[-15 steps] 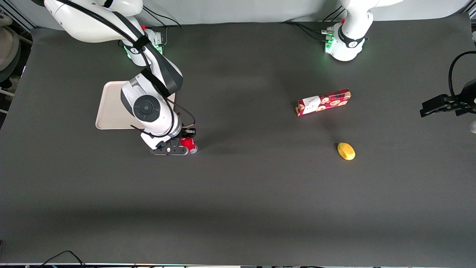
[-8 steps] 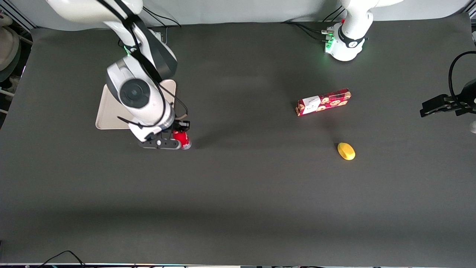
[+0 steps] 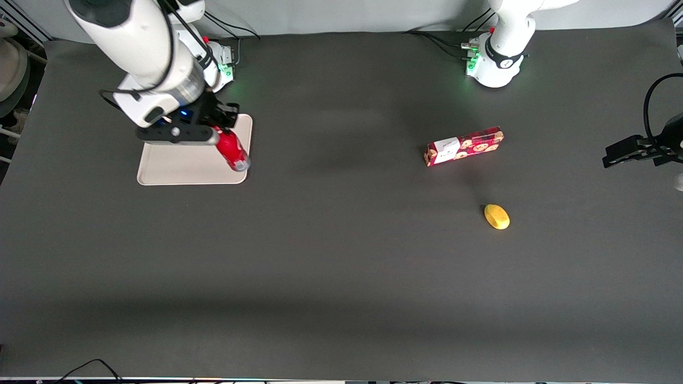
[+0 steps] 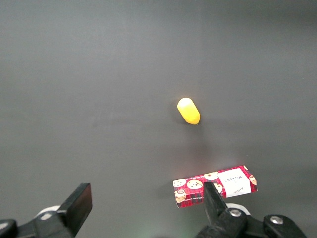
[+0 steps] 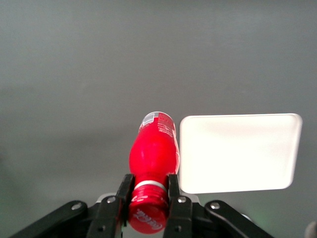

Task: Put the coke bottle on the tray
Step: 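Lift the bottle and carry it toward the tray's edge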

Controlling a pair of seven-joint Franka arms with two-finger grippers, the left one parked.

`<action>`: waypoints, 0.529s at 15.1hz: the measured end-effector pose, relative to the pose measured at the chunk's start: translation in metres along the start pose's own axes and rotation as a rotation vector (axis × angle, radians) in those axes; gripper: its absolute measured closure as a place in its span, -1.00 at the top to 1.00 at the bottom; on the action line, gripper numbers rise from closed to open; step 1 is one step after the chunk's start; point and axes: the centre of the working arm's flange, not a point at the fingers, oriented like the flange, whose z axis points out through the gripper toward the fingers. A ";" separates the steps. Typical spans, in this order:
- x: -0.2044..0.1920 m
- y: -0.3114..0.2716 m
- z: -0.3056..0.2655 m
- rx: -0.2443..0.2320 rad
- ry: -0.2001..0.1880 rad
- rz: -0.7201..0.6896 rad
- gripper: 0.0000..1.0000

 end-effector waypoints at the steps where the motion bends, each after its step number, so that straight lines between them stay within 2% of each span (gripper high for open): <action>1: -0.003 0.019 -0.009 0.003 -0.011 -0.022 -0.37; 4: -0.008 0.097 -0.028 0.023 -0.033 -0.069 -0.37; 8: -0.039 0.195 -0.007 0.043 -0.041 -0.123 -0.37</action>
